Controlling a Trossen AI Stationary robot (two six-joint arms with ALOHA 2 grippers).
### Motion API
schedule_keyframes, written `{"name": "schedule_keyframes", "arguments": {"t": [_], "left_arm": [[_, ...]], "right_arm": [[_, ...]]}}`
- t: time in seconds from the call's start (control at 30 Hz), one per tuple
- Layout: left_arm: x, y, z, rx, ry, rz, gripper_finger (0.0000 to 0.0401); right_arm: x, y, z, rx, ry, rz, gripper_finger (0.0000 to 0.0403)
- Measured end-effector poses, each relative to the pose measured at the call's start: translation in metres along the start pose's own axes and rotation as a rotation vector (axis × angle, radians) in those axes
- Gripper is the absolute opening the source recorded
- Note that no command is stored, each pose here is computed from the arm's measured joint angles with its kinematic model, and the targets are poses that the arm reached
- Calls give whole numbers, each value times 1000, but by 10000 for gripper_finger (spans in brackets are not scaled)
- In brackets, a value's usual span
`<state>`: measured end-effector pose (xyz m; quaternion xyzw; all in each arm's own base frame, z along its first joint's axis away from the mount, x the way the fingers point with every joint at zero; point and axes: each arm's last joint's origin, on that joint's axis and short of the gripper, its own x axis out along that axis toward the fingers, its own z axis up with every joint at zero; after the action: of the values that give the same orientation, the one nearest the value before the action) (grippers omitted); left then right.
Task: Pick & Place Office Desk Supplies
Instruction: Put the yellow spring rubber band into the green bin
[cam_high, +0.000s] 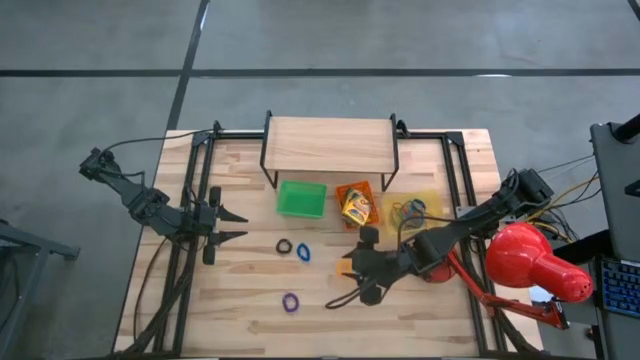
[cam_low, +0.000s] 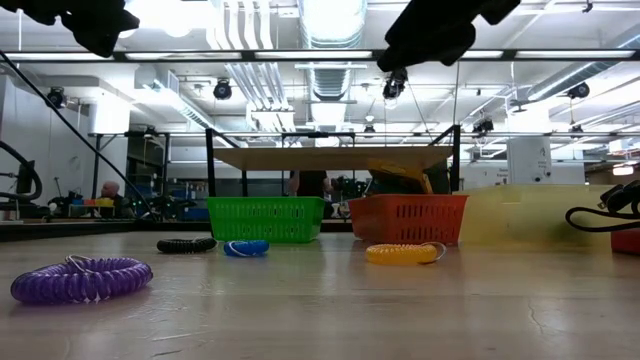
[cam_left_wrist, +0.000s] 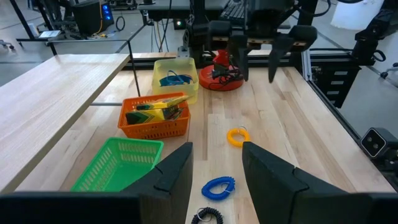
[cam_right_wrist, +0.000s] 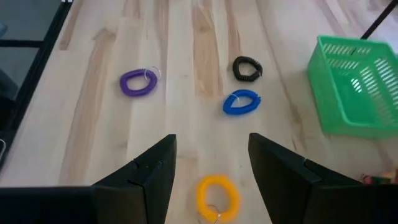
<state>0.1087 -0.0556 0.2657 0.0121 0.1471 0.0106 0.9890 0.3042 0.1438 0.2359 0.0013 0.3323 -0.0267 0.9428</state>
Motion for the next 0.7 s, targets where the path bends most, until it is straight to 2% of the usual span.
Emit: {"name": "schedule_keyframes", "arguments": {"t": [0.13,0.43,0.6,0.7], "left_arm": [[0,0,0,0,0,0,141],[0,0,0,-1,0,1,141],[0,0,0,0,0,0,141],[0,0,0,1,1,0,141]], "right_arm": [[0,0,0,52,2,1,199],[3,0,-1,47,-4,-6,199],[25,8,-10,41,13,25,199],[46,14,-25,22,87,64,199]]}}
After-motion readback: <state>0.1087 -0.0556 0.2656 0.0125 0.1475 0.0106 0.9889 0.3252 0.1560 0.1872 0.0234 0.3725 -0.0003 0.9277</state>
